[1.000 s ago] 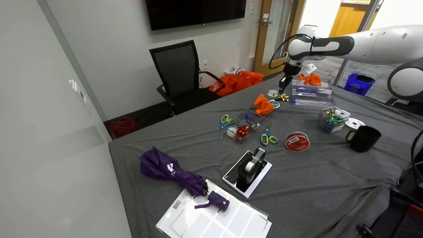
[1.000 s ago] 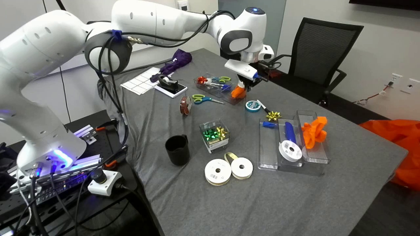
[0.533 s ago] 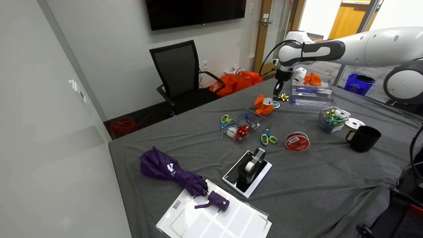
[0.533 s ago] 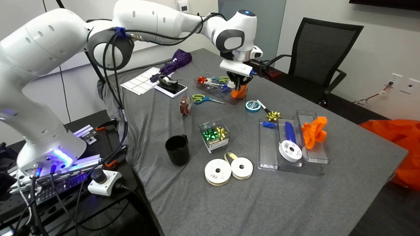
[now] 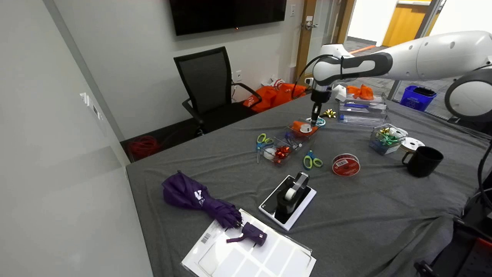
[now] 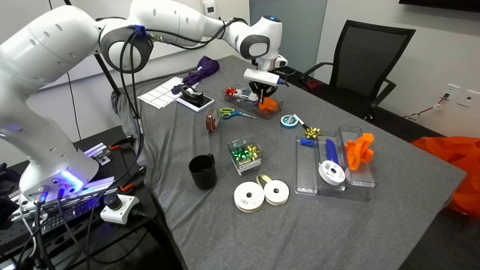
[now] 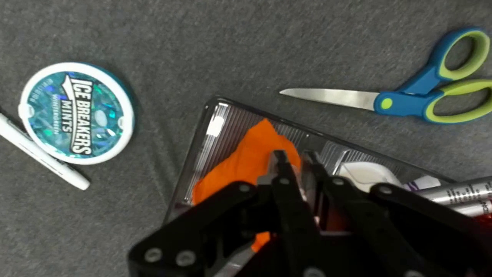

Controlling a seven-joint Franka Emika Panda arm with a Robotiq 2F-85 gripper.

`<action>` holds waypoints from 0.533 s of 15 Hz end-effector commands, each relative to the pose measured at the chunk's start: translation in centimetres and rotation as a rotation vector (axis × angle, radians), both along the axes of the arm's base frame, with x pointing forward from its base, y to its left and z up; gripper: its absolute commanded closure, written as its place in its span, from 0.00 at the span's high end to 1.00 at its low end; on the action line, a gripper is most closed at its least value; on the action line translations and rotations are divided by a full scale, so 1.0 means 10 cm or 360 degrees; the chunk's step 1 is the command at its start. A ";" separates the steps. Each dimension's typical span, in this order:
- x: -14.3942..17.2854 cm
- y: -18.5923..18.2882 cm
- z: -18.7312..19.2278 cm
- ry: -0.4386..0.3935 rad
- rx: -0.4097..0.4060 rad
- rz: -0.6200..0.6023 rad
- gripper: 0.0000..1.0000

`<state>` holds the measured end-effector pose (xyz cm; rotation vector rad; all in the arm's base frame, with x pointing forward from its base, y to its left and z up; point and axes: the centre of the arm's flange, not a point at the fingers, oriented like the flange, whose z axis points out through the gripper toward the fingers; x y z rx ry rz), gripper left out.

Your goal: Put the white object and red disc in the container at the back.

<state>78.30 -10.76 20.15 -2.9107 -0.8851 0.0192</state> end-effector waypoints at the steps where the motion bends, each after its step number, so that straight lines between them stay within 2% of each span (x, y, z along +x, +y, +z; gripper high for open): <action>1: -0.42 0.13 0.08 0.0081 -0.0033 0.0093 0.03; 8: -0.57 0.15 0.23 -0.0001 0.0068 0.0118 0.03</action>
